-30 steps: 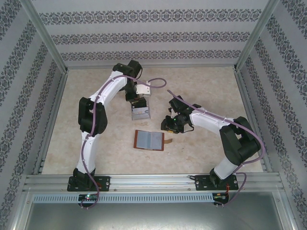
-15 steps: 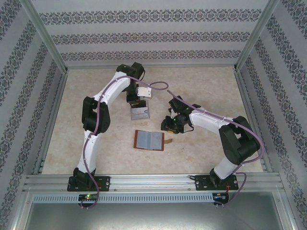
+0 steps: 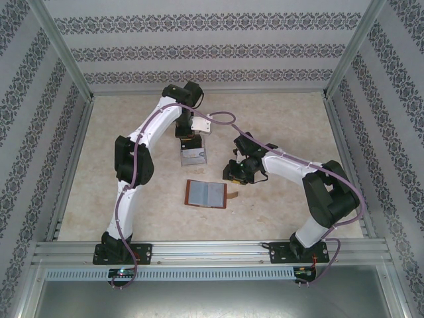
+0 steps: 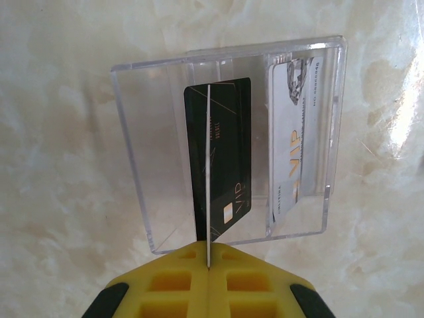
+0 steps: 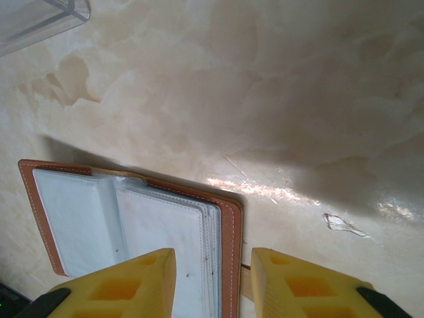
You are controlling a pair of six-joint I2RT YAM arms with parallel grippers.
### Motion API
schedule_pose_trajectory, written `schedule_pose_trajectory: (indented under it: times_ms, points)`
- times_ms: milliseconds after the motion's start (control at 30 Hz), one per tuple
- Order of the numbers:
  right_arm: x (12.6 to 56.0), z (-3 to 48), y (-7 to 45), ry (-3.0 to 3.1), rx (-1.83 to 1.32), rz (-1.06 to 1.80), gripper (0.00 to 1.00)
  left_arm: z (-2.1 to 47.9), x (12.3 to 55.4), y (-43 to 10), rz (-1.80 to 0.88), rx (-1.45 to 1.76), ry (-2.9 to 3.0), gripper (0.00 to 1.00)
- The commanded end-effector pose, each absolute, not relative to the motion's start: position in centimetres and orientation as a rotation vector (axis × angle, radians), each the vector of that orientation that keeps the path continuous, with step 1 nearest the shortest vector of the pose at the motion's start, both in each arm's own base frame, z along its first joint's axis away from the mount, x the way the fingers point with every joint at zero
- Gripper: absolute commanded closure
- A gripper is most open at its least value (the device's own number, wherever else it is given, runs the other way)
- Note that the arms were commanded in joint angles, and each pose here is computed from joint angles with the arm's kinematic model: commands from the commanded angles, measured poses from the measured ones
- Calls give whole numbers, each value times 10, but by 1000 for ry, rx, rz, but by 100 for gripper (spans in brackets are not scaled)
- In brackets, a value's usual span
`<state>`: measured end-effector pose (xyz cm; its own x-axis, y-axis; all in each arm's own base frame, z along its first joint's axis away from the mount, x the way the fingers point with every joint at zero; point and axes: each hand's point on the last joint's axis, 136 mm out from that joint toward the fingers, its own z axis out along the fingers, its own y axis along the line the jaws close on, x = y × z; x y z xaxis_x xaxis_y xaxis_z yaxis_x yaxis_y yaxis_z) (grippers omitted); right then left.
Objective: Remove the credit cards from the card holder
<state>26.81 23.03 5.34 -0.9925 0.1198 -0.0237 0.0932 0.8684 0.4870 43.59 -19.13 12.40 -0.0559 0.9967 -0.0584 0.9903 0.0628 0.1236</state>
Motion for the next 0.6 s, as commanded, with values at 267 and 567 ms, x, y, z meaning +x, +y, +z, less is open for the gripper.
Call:
schedule_pose_trajectory:
  times_ms: [267, 567]
  points:
    - [268, 52, 229, 2989, 173, 787, 64, 120, 422, -193, 69, 2172, 2181, 100]
    - [266, 49, 227, 2992, 180, 784, 64, 101, 420, -196, 37, 2202, 2210, 100]
